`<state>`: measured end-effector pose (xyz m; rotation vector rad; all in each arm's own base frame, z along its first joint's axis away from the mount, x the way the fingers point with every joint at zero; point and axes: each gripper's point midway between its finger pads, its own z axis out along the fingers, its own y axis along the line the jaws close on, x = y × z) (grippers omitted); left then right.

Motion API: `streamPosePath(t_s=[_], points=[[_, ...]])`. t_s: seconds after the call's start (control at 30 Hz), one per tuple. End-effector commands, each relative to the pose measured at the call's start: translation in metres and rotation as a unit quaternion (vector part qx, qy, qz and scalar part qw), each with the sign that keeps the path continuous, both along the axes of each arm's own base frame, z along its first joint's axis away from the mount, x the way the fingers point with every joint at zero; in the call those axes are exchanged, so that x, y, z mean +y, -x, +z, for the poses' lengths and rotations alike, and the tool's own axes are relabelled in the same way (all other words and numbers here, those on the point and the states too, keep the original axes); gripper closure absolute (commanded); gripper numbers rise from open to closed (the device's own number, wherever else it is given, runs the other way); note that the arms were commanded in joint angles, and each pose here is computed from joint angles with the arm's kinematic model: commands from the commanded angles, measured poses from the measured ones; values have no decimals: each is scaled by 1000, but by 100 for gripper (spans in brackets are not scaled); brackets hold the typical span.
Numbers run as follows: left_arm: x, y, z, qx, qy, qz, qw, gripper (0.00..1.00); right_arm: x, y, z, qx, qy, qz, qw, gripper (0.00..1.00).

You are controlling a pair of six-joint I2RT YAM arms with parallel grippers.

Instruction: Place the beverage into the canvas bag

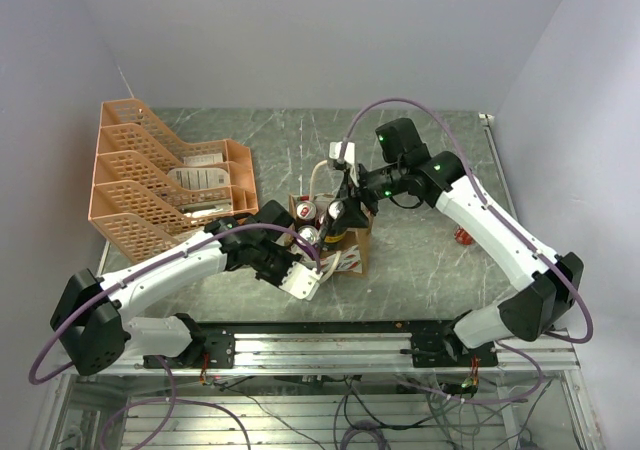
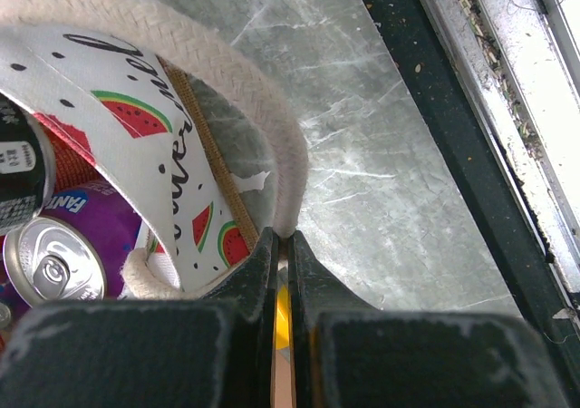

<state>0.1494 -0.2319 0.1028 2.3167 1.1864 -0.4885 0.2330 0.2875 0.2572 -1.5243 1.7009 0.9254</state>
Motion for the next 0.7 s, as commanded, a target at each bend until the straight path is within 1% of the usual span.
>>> streamPosePath(t_s=[0.0,0.43,0.67], points=[[-4,10,3,20,5,-13,1000,93,5,-1,9,-33,-13,11,999,100],[-6,14,7,28,14,-11,999,93,13,0,-26,-34,34,12,999,100],[-6,14,8,28,14,-11,999,93,23,2,-59,-27,61,22,998,100]])
